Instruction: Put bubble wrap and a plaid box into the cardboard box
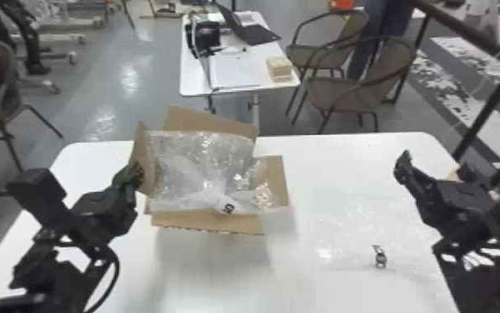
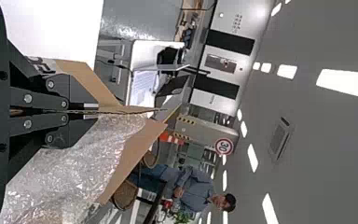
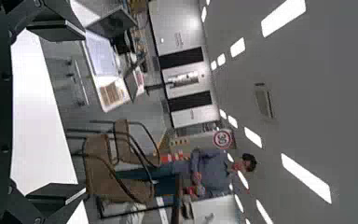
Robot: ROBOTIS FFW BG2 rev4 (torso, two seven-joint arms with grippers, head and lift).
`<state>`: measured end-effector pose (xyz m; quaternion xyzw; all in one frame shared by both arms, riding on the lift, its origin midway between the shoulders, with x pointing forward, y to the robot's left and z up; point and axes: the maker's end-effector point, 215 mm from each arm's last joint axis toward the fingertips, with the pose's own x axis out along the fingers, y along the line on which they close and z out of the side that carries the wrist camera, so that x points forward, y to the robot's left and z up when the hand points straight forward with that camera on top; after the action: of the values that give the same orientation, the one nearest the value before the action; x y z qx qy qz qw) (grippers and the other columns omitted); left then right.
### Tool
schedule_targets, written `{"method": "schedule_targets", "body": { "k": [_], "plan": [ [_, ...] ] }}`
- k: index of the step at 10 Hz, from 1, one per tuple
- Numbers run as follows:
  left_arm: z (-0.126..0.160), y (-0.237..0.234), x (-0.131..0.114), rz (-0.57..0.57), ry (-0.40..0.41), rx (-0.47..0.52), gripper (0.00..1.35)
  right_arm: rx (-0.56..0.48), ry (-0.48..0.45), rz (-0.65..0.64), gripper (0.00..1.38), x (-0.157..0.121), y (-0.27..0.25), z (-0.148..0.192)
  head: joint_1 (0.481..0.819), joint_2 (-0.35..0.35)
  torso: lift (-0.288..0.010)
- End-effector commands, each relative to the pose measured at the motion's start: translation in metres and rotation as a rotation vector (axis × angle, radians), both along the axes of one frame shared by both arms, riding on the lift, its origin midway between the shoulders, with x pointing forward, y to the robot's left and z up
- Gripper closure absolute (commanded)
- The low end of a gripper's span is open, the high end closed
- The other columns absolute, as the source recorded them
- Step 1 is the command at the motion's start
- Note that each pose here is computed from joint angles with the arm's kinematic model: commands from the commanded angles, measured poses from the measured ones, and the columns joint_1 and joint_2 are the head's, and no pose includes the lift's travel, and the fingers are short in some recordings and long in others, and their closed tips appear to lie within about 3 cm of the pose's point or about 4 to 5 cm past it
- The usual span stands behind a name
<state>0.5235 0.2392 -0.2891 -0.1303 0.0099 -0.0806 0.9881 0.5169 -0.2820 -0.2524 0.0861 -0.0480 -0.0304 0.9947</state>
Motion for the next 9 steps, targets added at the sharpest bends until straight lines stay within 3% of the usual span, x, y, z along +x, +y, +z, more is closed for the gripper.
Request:
{"method": "schedule_targets", "body": {
  "k": [1, 3, 6, 9],
  "plan": [
    [-0.001, 0.001, -0.001, 0.002, 0.001, -0.006, 1.22, -0.066, 0.008, -0.115, 0.15, -0.033, -0.048, -0.02, 0.661, -0.03, -0.104],
    [-0.002, 0.002, -0.003, 0.004, 0.002, -0.009, 1.22, -0.123, 0.009, -0.228, 0.15, -0.066, -0.095, -0.039, 0.695, -0.104, -0.104],
    [-0.003, 0.003, -0.004, 0.006, 0.003, -0.014, 1.22, -0.124, 0.076, -0.337, 0.15, -0.089, -0.166, -0.075, 0.695, -0.178, -0.104],
    [-0.004, 0.003, -0.004, 0.006, 0.006, -0.015, 1.22, -0.054, 0.175, -0.267, 0.15, -0.09, -0.227, -0.132, 0.695, -0.255, -0.104]
  ]
}}
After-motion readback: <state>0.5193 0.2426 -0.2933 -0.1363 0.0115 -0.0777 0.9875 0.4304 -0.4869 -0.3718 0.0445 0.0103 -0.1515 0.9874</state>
